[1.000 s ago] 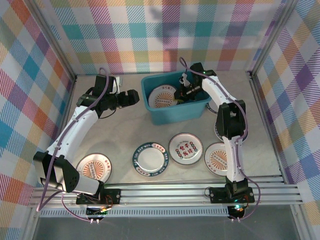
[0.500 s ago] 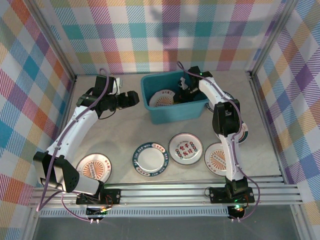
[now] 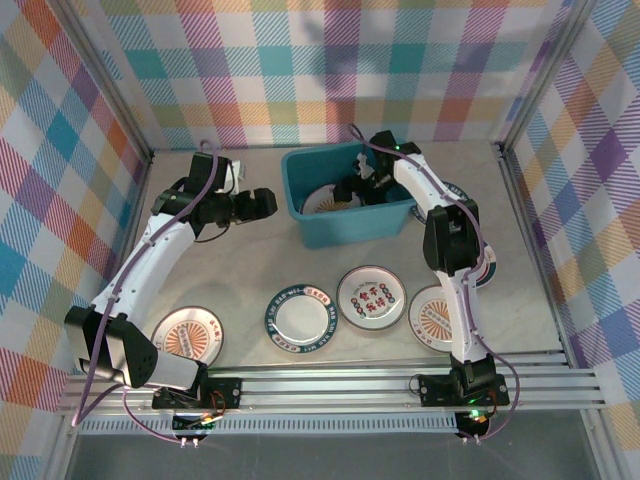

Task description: Place the plates into the plastic bin on the countertop

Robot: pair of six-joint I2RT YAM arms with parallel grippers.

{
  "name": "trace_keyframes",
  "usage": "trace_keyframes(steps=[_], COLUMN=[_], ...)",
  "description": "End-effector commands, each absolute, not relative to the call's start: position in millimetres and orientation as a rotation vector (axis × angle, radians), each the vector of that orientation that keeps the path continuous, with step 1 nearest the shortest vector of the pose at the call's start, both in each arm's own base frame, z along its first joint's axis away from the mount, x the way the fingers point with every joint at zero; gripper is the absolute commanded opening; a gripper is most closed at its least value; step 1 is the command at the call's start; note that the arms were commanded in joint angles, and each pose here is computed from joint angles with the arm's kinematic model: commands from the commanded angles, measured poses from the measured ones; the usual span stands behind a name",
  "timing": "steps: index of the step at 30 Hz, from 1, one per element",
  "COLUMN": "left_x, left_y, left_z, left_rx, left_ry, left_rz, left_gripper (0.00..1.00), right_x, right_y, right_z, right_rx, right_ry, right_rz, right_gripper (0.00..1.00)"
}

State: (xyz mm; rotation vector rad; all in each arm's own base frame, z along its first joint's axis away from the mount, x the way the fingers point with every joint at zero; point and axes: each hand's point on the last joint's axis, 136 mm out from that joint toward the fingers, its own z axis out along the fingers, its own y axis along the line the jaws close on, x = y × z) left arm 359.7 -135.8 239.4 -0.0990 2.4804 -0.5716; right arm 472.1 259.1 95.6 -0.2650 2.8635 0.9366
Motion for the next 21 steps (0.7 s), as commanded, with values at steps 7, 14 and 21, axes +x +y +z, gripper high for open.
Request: trace_keyframes(steps=[7, 14, 21], left_x=[314.6, 266.9, 247.2], left_y=[-119.2, -132.0, -147.9], left_z=[185.2, 117.9, 95.2], left_rx=[-0.010, -0.009, 0.071], left_ry=[2.738, 2.983, 3.022], left_rz=[-0.463, -0.529, -0.493], left_gripper=[0.86, 0.82, 0.81], right_x=[470.6, 445.3, 403.8], right_y=[253.4, 241.4, 226.8], right_z=[207.6, 262.0, 272.7], right_rx=[-0.327, -0.310, -0.273], right_ry=[2.591, 2.443, 2.364], right_rz=[0.814, 0.797, 0.823], right_gripper=[0.99, 0.99, 0.99])
